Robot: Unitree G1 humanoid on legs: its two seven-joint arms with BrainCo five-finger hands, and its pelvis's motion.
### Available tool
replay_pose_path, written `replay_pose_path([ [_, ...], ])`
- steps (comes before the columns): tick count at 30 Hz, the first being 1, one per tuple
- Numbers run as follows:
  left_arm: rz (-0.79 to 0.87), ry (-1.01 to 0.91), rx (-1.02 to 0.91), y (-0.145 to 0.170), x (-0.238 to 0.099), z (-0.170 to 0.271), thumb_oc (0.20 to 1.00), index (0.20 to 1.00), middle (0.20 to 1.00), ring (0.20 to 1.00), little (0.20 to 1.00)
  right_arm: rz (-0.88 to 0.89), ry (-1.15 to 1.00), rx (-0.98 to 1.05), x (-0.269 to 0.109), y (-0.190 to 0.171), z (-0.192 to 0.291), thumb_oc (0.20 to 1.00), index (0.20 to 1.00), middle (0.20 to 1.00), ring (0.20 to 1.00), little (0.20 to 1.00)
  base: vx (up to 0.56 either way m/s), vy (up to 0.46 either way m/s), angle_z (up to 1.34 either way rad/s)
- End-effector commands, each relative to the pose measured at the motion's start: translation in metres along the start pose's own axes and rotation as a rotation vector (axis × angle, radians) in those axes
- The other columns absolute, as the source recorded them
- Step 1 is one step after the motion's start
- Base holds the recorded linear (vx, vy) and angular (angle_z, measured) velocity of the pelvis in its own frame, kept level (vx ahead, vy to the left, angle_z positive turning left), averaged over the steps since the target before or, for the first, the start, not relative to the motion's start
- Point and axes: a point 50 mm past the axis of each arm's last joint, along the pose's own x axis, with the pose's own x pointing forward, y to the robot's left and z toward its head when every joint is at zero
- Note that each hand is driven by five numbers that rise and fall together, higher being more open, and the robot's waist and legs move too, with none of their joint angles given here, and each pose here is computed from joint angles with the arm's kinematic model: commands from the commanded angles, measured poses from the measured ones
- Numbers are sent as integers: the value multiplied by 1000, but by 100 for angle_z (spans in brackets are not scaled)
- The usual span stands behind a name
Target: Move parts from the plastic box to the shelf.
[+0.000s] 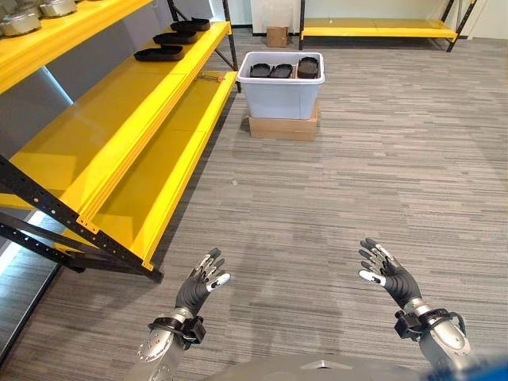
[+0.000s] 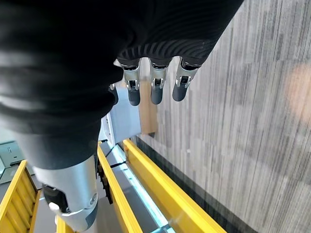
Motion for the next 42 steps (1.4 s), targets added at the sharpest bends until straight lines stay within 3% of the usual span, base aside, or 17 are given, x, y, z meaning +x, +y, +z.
replay_pose_path([
  [1, 13, -91, 71, 8, 1, 20, 1000, 1000, 1000, 1000, 1000, 33, -49, -48, 4, 1, 10, 1000, 1000, 1000, 1000, 1000, 0, 0, 0],
  [42, -10, -137, 48, 1, 17, 32, 1000, 1000, 1000, 1000, 1000, 55, -119, -14, 17, 1, 27, 1000, 1000, 1000, 1000, 1000, -8, -38, 1],
])
